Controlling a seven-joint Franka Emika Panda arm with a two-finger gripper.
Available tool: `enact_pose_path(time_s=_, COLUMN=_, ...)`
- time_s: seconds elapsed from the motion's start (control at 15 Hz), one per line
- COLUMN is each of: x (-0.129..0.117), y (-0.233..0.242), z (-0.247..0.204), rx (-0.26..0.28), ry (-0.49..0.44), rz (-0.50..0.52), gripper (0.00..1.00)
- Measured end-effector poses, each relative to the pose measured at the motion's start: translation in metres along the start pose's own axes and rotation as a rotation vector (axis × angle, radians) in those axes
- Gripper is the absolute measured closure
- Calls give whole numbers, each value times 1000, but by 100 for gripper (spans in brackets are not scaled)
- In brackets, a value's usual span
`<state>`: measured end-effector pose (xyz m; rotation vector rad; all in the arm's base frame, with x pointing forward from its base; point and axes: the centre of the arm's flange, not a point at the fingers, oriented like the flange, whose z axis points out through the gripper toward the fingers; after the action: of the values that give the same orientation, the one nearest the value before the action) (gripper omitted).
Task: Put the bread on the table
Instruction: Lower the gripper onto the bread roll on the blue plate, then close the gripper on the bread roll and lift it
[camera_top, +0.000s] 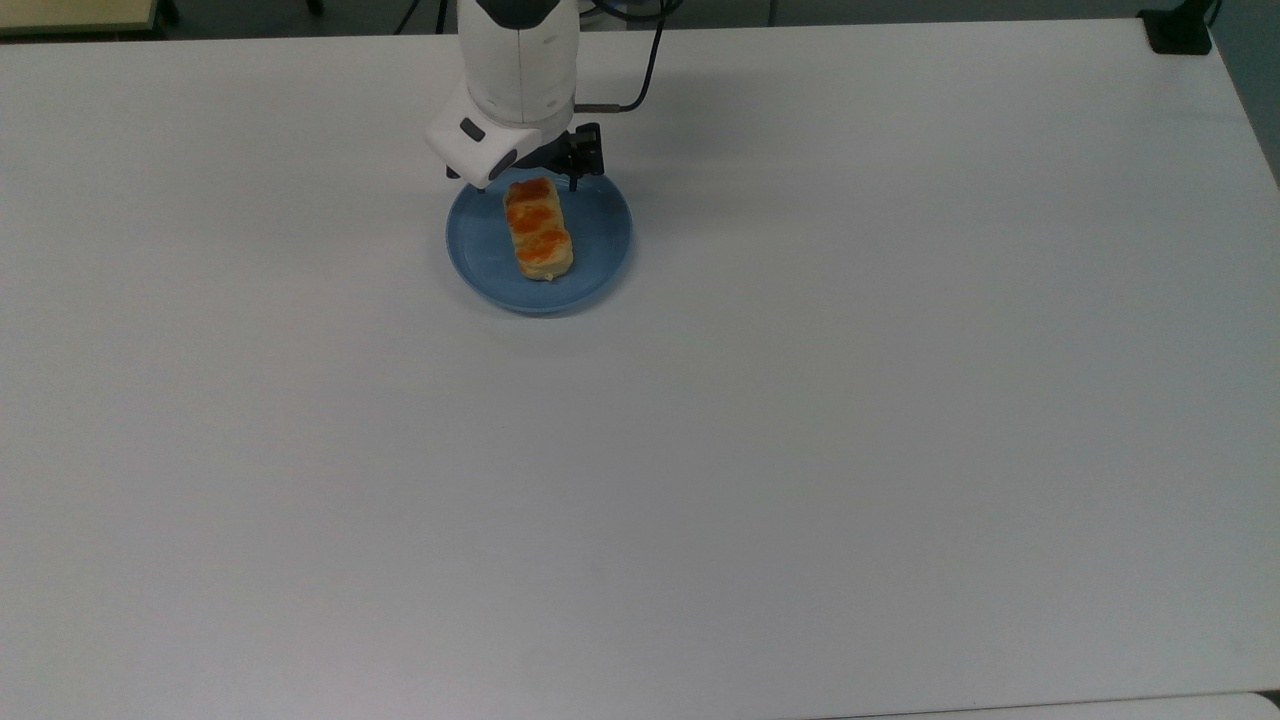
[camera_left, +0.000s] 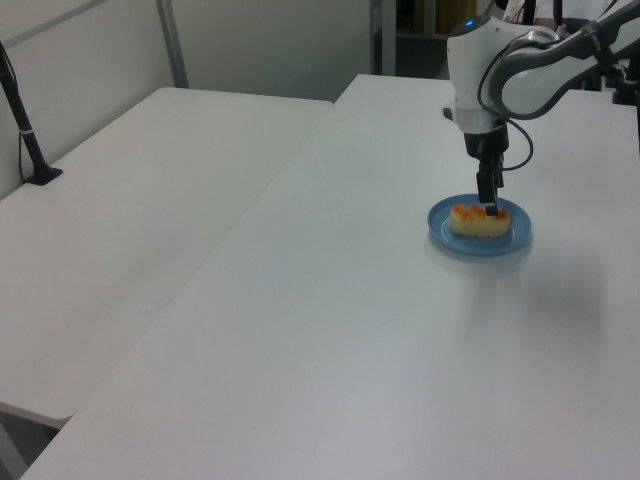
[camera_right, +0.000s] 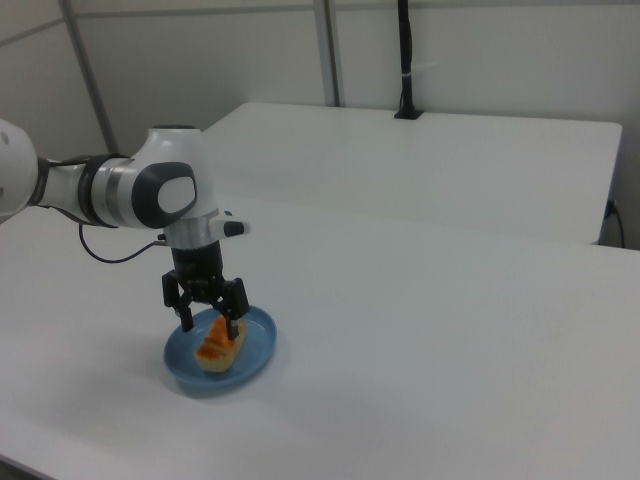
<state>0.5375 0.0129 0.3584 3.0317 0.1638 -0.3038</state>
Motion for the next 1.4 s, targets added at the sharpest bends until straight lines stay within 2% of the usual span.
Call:
enact_pose_path(time_s=0.13, x=5, y=4, z=6, rx=1, ry=16, rz=7, gripper=0)
enact_pose_path(time_s=0.27, x=12, y=8, z=18, rx=3, ry=33, rz=13, gripper=9)
enact_pose_path(time_s=0.33, x=14, y=7, z=24, rx=3, ry=31, rz=12, gripper=9)
enact_pose_path(time_s=0.4, x=16, y=6, z=30, rx=4, ry=25, rz=10, gripper=21)
enact_pose_path(time_s=0.53, x=17, y=4, z=30, rx=4, ry=24, rz=6, gripper=27)
enact_pose_path(time_s=0.8, x=16, y=1, z=25, rx=2, ry=25, rz=1, gripper=68)
enact_pose_path(time_s=0.86, x=15, y=2, z=22, rx=2, ry=18, rz=2, gripper=73)
enact_pose_path(time_s=1.06, x=13, y=5, z=2, rx=1, ry=5, rz=8, gripper=80)
enact_pose_path(time_s=1.4, x=21, y=46, z=-55, rx=3, ry=57, rz=36, gripper=79)
